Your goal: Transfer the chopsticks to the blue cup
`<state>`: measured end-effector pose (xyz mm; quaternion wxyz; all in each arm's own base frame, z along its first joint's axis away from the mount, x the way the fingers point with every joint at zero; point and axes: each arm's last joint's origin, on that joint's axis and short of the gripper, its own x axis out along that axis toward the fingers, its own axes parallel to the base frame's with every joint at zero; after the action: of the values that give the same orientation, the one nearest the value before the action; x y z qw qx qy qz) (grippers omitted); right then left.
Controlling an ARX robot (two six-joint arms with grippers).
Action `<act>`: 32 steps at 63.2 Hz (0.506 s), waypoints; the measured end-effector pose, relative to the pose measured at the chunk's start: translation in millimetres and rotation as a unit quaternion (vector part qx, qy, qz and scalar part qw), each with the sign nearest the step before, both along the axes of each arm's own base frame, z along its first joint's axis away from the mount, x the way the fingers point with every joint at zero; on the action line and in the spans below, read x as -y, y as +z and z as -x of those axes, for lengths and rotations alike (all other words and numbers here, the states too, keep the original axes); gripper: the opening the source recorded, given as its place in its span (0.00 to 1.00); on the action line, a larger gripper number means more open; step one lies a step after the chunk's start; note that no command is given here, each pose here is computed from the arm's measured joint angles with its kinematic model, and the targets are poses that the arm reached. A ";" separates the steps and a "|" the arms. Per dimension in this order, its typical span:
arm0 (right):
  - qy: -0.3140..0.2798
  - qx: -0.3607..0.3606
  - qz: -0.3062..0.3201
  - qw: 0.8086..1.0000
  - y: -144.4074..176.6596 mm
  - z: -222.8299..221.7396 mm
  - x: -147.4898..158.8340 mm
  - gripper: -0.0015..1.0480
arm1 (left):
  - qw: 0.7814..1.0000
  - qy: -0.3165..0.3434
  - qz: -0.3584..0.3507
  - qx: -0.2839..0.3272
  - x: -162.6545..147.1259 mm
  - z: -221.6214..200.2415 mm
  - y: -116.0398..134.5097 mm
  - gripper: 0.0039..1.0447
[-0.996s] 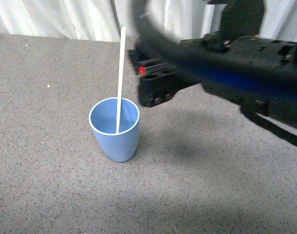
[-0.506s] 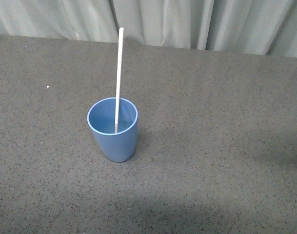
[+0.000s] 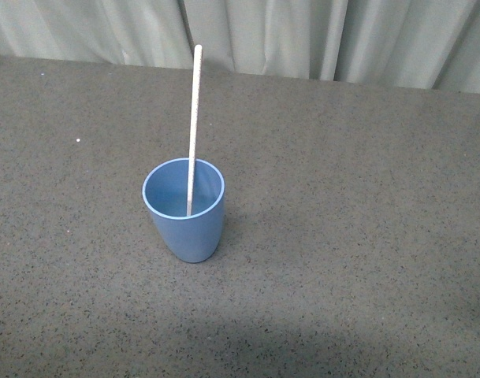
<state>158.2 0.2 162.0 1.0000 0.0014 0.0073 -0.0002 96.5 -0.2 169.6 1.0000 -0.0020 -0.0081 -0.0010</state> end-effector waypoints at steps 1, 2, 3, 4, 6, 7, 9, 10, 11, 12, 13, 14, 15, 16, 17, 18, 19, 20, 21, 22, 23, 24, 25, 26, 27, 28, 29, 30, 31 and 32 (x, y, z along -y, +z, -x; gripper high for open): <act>0.000 0.000 0.000 1.000 0.1 1.4 0.0 0.01 | 1.000 0.000 0.000 0.000 0.0 0.0 0.0 0.94; 0.000 0.000 0.000 1.000 0.2 3.4 0.0 0.01 | 1.000 0.000 0.000 0.000 0.0 0.0 0.0 0.94; 0.000 0.000 0.000 1.000 0.1 4.7 0.0 0.01 | 1.000 0.000 0.000 0.000 0.0 0.0 0.0 0.94; 0.000 -0.001 0.000 1.000 0.0 6.0 0.0 0.01 | 1.000 0.000 0.000 0.000 0.0 0.0 0.0 0.94; 0.000 -0.001 0.000 1.000 -0.1 9.3 0.0 0.01 | 1.000 0.000 0.000 0.000 0.0 0.0 0.0 0.94; 0.000 -0.001 0.000 1.000 0.0 10.6 0.0 0.01 | 1.000 0.000 0.000 0.000 0.0 0.0 0.0 0.94; 0.000 0.000 0.000 1.000 0.2 12.3 0.0 0.01 | 1.000 0.000 0.000 0.000 0.0 0.0 0.0 0.94; 0.000 0.000 0.000 1.000 0.4 13.5 0.0 0.01 | 1.000 0.000 0.000 0.000 0.0 0.0 0.0 0.94; 0.000 0.001 0.000 1.000 0.5 14.0 0.0 0.01 | 1.000 0.000 0.000 0.000 0.0 0.0 0.0 0.94; 0.000 0.001 0.000 1.000 0.6 15.1 0.0 0.01 | 1.000 0.000 0.000 0.000 0.0 0.0 0.0 0.94; 0.000 0.001 0.000 1.000 0.7 16.1 0.0 0.01 | 1.000 0.000 0.000 0.000 0.0 0.0 0.0 0.94; 0.000 0.001 0.000 1.000 0.7 16.6 0.0 0.01 | 1.000 0.000 0.000 0.000 0.0 0.0 0.0 0.94; 0.000 0.001 0.000 1.000 1.1 17.5 0.0 0.01 | 1.000 0.000 0.000 0.000 0.0 0.0 0.0 0.94; 0.000 0.001 0.000 1.000 1.2 18.0 0.0 0.01 | 1.000 0.000 0.000 0.000 0.0 0.0 0.0 0.94; 0.000 0.002 0.000 1.000 1.6 18.9 0.0 0.01 | 1.000 0.000 0.000 0.000 0.0 0.0 0.0 0.94; 0.000 0.003 0.000 1.000 1.9 19.3 0.0 0.01 | 1.000 0.000 0.000 0.000 0.0 0.0 0.0 0.94; 0.000 0.003 0.000 1.000 2.2 20.7 0.0 0.01 | 1.000 0.000 0.000 0.000 0.0 0.0 0.0 0.94; 0.000 0.003 0.000 1.000 2.2 21.7 0.0 0.01 | 1.000 0.000 0.000 0.000 0.0 0.0 0.0 0.94; 0.000 0.004 0.000 1.000 2.4 23.1 0.0 0.01 | 1.000 0.000 0.000 0.000 0.0 0.0 0.0 0.94; 0.000 0.004 0.000 1.000 2.6 23.9 0.0 0.01 | 1.000 0.000 0.000 0.000 0.0 0.0 0.0 0.94; 0.000 0.005 0.000 1.000 2.8 24.3 0.0 0.01 | 1.000 0.000 0.000 0.000 0.0 0.0 0.0 0.94; 0.000 0.005 0.000 1.000 3.1 25.1 0.0 0.01 | 1.000 0.000 0.000 0.000 0.0 0.0 0.0 0.94; 0.000 0.005 0.000 1.000 3.2 25.5 0.0 0.01 | 1.000 0.000 0.000 0.000 0.0 0.0 0.0 0.94; 0.000 0.006 0.000 1.000 3.5 26.3 0.0 0.01 | 1.000 0.000 0.000 0.000 0.0 0.0 0.0 0.94; 0.000 0.006 0.000 1.000 3.6 26.7 0.0 0.01 | 1.000 0.000 0.000 0.000 0.0 0.0 0.0 0.94; 0.000 0.006 0.000 1.000 3.8 27.5 0.0 0.01 | 1.000 0.000 0.000 0.000 0.0 0.0 0.0 0.94; 0.000 0.006 0.000 1.000 4.0 27.8 0.0 0.01 | 1.000 0.000 0.000 0.000 0.0 0.0 0.0 0.94; 0.000 0.006 0.000 1.000 4.1 28.6 0.0 0.01 | 1.000 0.000 0.000 0.000 0.0 0.0 0.0 0.94; 0.000 0.007 0.000 1.000 4.3 29.4 0.0 0.01 | 1.000 0.000 0.000 0.000 0.0 0.0 0.0 0.94; 0.000 0.007 0.000 1.000 4.4 29.8 0.0 0.01 | 1.000 0.000 0.000 0.000 0.0 0.0 0.0 0.94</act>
<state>128.4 0.1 166.4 1.0000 0.0014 0.0001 0.0000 96.5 -0.2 169.6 1.0000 -0.0020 -0.0081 -0.0010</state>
